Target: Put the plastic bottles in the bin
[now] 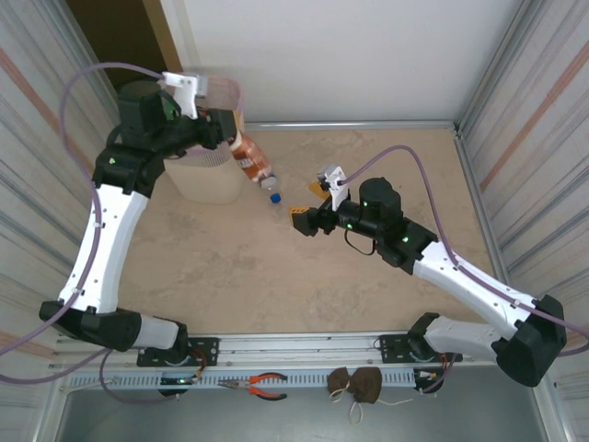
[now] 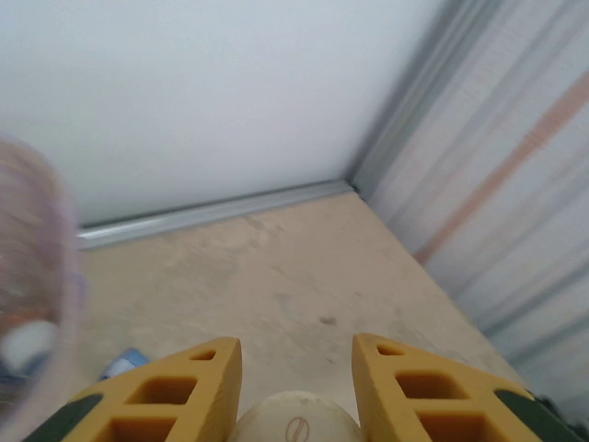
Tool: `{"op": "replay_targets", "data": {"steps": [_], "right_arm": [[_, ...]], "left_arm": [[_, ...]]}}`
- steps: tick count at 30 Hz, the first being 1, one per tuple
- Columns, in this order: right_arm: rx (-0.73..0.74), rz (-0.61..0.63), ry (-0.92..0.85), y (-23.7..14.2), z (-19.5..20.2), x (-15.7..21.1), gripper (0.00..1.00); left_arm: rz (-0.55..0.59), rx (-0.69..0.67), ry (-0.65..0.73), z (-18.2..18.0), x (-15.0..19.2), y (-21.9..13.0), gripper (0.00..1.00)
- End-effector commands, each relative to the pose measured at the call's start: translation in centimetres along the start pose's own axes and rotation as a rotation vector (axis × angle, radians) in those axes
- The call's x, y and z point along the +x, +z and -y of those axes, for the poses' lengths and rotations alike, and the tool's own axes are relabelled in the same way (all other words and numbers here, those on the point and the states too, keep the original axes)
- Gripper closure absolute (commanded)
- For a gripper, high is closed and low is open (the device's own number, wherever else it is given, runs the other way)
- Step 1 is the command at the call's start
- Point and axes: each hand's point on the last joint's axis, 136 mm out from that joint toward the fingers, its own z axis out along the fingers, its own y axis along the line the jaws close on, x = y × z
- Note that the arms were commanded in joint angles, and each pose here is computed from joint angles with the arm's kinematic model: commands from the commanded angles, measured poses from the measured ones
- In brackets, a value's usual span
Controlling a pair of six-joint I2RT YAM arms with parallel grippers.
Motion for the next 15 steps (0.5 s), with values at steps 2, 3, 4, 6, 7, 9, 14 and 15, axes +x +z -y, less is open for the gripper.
{"op": "replay_targets", "data": {"steps": [2,3,4,6,7,9,14,15], "right_arm": [[0.03,0.03,-0.003,-1.1,-0.1,-1.6,0.16],[0.033,0.033,-0.003,-1.2,0.0,-1.7,0.16],[0.035,0.035,-0.004,-1.3,0.0,-1.8,0.16],[0.038,0.035,-0.003,-1.4,0.0,-1.9,0.16],[0.038,0.034,-0.003,-1.4,0.0,-1.8,0.16],[0.042,0.033,-0.001,-1.5,0.1,-1.8,0.15],[0.048,0.034,0.0,-1.7,0.1,-1.8,0.15],[0.049,0.035,0.0,-1.7,0.2,-1.8,0.15]], "left_arm": [[0.044,-0.146,0.125,-4.0,-3.1,-1.2,0.82],[0.061,-0.176,0.141,-4.9,-3.9,-1.5,0.82],[0.076,-0.204,0.159,-5.6,-4.6,-1.7,0.82],[0.108,-0.261,0.203,-7.0,-6.2,-2.1,0.82],[0.118,-0.288,0.224,-7.6,-6.7,-2.2,0.82],[0.127,-0.35,0.274,-9.1,-7.7,-2.2,0.82],[0.145,-0.473,0.377,-12.1,-9.5,-2.3,0.83],[0.139,-0.496,0.397,-12.7,-9.6,-2.2,0.83]]}}
